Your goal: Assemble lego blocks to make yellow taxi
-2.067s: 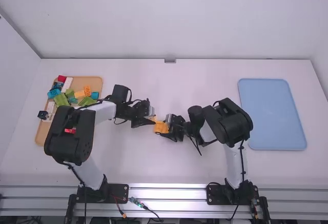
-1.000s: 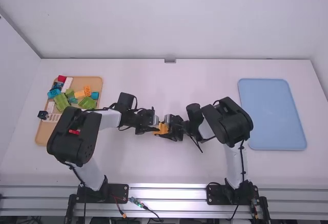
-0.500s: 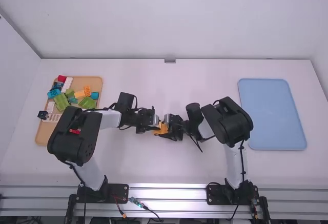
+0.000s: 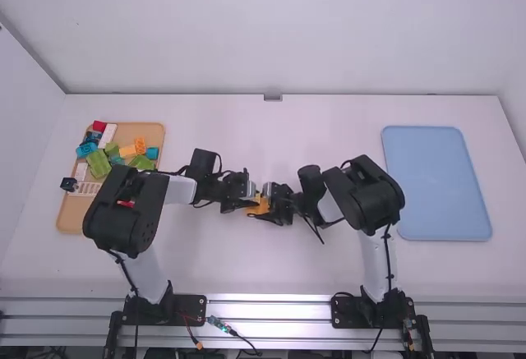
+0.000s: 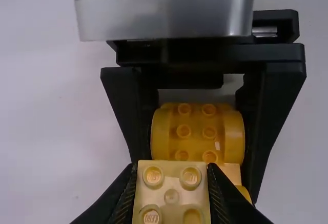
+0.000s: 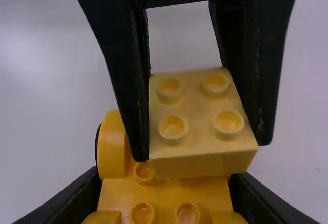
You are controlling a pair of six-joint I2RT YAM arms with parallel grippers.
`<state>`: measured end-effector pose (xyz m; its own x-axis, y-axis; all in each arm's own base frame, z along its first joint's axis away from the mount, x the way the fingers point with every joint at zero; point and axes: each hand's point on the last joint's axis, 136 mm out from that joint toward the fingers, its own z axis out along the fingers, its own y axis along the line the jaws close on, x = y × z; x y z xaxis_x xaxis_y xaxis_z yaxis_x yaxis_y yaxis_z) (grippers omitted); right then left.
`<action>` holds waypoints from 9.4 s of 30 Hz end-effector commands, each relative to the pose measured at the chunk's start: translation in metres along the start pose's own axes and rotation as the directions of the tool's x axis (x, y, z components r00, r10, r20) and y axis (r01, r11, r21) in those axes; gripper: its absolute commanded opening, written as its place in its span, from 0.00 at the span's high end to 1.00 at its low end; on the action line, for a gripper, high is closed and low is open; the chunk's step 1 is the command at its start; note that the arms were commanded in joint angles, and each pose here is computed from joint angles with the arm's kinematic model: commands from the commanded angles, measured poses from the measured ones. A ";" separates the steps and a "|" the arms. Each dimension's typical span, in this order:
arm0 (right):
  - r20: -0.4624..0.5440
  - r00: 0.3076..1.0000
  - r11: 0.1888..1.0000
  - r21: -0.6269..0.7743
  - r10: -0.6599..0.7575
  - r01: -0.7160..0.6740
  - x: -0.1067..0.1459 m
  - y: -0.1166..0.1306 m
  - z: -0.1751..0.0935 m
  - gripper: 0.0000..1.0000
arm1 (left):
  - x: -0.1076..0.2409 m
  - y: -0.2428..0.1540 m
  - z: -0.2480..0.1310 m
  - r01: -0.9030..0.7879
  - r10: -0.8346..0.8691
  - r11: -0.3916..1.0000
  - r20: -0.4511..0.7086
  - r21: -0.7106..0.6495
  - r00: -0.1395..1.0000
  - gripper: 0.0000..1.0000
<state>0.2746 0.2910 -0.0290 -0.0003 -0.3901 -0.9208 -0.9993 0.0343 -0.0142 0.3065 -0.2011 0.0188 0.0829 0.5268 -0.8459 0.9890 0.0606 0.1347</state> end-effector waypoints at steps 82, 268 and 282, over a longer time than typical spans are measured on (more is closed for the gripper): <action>-0.026 0.999 0.999 -0.010 0.041 -0.042 0.005 -0.005 0.004 0.59 | 0.001 -0.009 -0.008 0.029 -0.028 0.999 -0.055 0.014 0.998 0.98; -0.379 0.871 0.738 0.674 0.311 0.029 -0.067 -0.067 -0.198 0.01 | 0.227 0.175 -0.344 0.273 -0.521 0.851 -0.780 -0.448 0.346 0.00; -0.376 0.874 0.739 0.673 0.307 0.030 -0.069 -0.068 -0.197 0.01 | 0.223 0.161 -0.340 0.309 -0.461 0.883 -0.768 -0.352 0.445 0.06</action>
<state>0.3368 0.1327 0.1099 -0.3213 -0.6861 -0.6527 -0.7138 0.6284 -0.3092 0.4424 0.2227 0.0307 -0.5410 0.8409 -0.0096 0.8391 0.5406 0.0607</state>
